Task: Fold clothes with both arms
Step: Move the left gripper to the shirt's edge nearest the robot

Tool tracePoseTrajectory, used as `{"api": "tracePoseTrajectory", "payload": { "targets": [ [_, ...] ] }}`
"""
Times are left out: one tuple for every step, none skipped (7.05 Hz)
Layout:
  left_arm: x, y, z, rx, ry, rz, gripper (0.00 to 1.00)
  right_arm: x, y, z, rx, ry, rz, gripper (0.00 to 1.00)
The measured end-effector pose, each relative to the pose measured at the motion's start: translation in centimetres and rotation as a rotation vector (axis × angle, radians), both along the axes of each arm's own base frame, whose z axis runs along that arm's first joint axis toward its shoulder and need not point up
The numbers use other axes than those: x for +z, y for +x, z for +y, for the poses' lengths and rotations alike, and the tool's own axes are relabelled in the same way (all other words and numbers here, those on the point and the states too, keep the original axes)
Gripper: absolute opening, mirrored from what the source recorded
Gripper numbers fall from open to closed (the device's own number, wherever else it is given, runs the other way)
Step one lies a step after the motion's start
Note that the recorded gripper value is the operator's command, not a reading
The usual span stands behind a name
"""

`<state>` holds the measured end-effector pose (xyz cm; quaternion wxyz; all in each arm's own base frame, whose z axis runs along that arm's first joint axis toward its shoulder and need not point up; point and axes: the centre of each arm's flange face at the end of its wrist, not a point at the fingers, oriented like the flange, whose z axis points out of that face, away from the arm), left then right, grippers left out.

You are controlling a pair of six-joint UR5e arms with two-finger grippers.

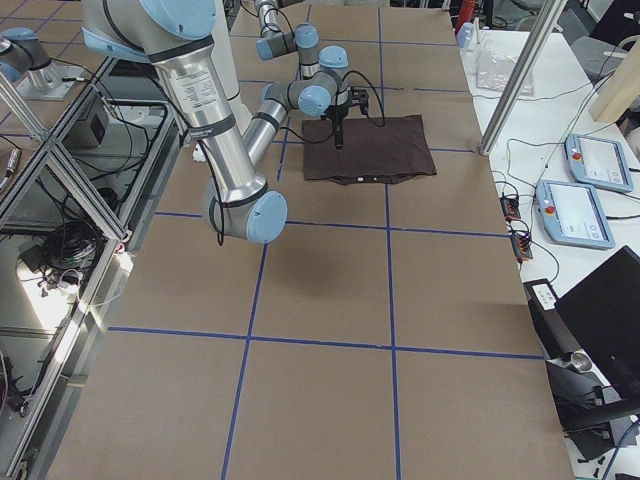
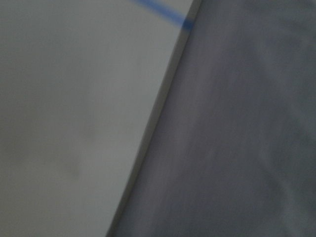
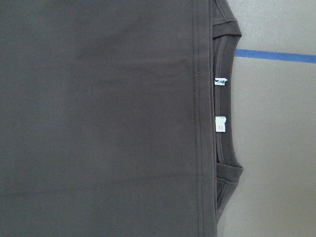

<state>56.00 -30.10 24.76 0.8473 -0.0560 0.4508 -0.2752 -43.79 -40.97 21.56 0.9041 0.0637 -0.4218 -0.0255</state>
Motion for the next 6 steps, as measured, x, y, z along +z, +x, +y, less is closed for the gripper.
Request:
{"api": "tracePoseTrajectory", "payload": {
  "targets": [
    [0.4, 0.9, 1.5, 0.001, -0.018, -0.021, 0.92, -0.1, 0.3, -0.1, 0.005, -0.004, -0.004, 1.0],
    [0.7, 1.4, 2.1, 0.001, -0.024, -0.038, 0.9, -0.1, 0.4, -0.3, 0.008, -0.005, -0.005, 1.0],
    [1.0, 1.6, 2.3, -0.001, -0.024, -0.047, 0.89, -0.2, 0.5, -0.4, 0.011, -0.006, -0.006, 1.0],
    [1.1, 1.7, 2.4, -0.001, -0.025, -0.052, 0.87, -0.2, 0.6, -0.5, 0.014, -0.007, -0.007, 1.0],
    [1.3, 1.8, 2.4, -0.001, -0.027, -0.056, 0.86, -0.2, 0.7, -0.5, 0.016, -0.009, -0.007, 1.0],
    [1.4, 1.9, 2.5, -0.001, -0.03, -0.059, 0.86, -0.2, 0.7, -0.5, 0.018, -0.01, -0.008, 1.0]
  ]
}}
